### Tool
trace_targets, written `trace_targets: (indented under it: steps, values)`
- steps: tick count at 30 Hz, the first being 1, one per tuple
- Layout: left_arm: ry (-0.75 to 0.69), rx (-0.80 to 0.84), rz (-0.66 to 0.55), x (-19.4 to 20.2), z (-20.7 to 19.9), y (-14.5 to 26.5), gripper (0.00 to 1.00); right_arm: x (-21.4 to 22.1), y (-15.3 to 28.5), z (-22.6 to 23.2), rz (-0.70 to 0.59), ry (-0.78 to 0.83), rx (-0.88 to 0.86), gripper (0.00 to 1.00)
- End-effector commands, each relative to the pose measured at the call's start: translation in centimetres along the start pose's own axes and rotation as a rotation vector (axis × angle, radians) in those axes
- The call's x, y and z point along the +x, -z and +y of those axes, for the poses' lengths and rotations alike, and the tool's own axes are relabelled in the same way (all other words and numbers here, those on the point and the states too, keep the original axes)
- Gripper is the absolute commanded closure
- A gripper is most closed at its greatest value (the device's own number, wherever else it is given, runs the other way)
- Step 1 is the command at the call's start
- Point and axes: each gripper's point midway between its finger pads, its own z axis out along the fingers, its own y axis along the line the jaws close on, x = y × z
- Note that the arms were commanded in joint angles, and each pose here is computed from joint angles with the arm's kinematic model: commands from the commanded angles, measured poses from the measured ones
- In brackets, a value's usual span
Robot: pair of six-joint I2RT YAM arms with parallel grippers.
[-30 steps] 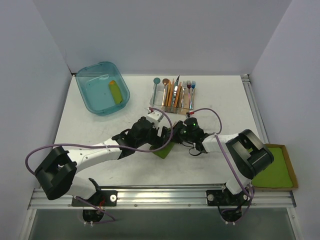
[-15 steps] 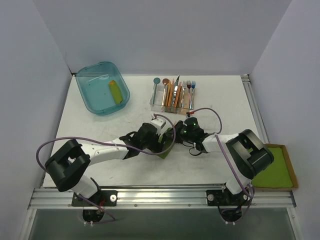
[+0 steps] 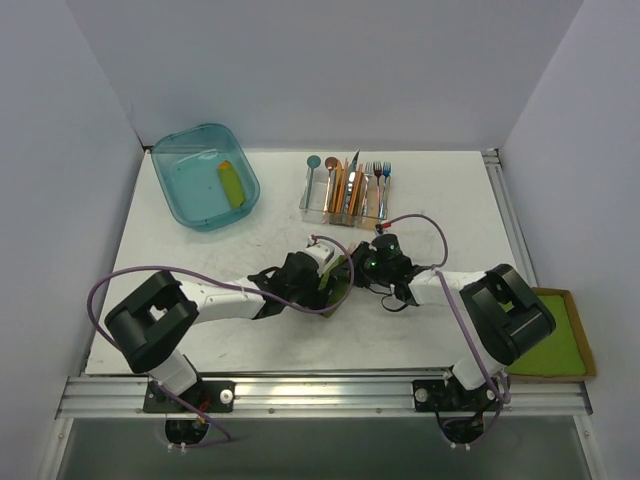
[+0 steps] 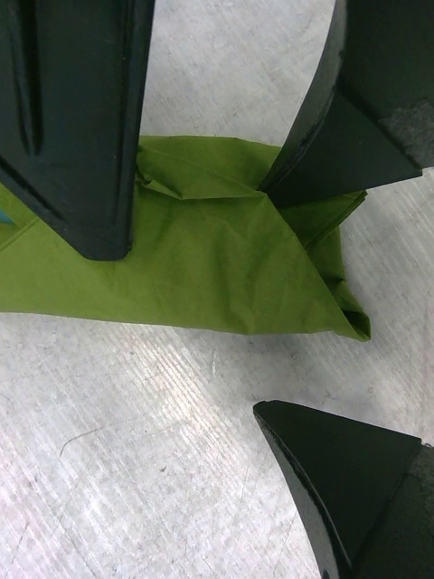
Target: Place the utensils on the paper napkin and roll it up
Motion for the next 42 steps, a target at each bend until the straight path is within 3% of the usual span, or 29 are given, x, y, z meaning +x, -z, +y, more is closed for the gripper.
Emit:
trace_targets:
  steps: [1, 42]
  values:
    - [0.005, 0.008, -0.034, -0.7, -0.6, -0.3, 0.03, -1.3, 0.8, 1.6, -0.038, 0.035, -0.028, 1.0]
    - [-0.021, 0.06, -0.014, -0.8, -1.6, 0.1, 0.01, -0.2, 3.4, -5.0, -0.042, 0.085, 0.142, 1.0]
